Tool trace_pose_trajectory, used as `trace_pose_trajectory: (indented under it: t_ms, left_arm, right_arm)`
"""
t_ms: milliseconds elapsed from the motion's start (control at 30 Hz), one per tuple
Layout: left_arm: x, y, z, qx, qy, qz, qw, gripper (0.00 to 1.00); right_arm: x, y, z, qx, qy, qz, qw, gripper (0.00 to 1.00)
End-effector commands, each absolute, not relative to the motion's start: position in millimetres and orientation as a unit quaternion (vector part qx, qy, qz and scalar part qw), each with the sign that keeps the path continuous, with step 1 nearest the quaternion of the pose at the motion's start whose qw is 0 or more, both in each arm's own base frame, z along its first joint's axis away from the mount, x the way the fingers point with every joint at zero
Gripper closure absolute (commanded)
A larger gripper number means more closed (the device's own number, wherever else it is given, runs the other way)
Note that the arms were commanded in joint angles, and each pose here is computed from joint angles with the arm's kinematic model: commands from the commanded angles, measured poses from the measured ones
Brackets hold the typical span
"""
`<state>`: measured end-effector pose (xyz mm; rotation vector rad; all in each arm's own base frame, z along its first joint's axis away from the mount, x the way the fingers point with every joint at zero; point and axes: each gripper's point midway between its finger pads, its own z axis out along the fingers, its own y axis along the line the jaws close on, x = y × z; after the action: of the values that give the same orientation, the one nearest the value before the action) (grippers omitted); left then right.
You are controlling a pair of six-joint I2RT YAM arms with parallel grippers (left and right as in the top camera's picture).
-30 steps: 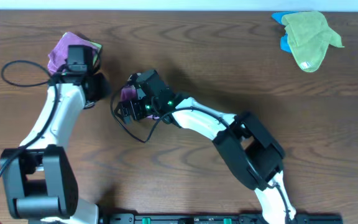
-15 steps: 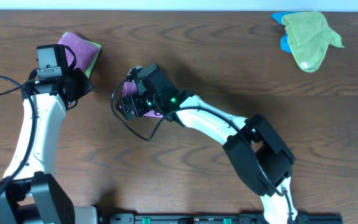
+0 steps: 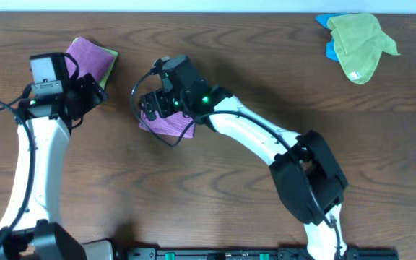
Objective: Fold the cloth
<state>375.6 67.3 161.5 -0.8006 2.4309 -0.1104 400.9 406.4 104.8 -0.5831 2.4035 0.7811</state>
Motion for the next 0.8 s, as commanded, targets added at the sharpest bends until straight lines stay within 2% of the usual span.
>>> trace_pose_trajectory:
  t_ms: [0,300,533,767]
  left_arm:
    - [375.3,69.6,179.7,-0.308,0.899,-0.055,0.305,0.12]
    - [369.1,49.6,179.7,-0.316,0.899,-0.119,0.279,0.11]
    - [354.4,31.3,168.3,-0.312,0.908,-0.156,0.233,0.09]
    - [336.9,9.5,132.0,-0.340,0.900,-0.208,0.176,0.06]
  right_arm:
    - [418.3,386.4,134.9,-0.206,0.890,0.265,0.309,0.01]
    - [429.1,303.0,170.4,-0.146,0.920,0.195,0.308,0.01]
    - [386.6,233.4,196.3,-0.151,0.944,0.141,0.258,0.09]
    - [341.6,175.0,208.4,-0.105,0.947,0.136,0.272,0.11]
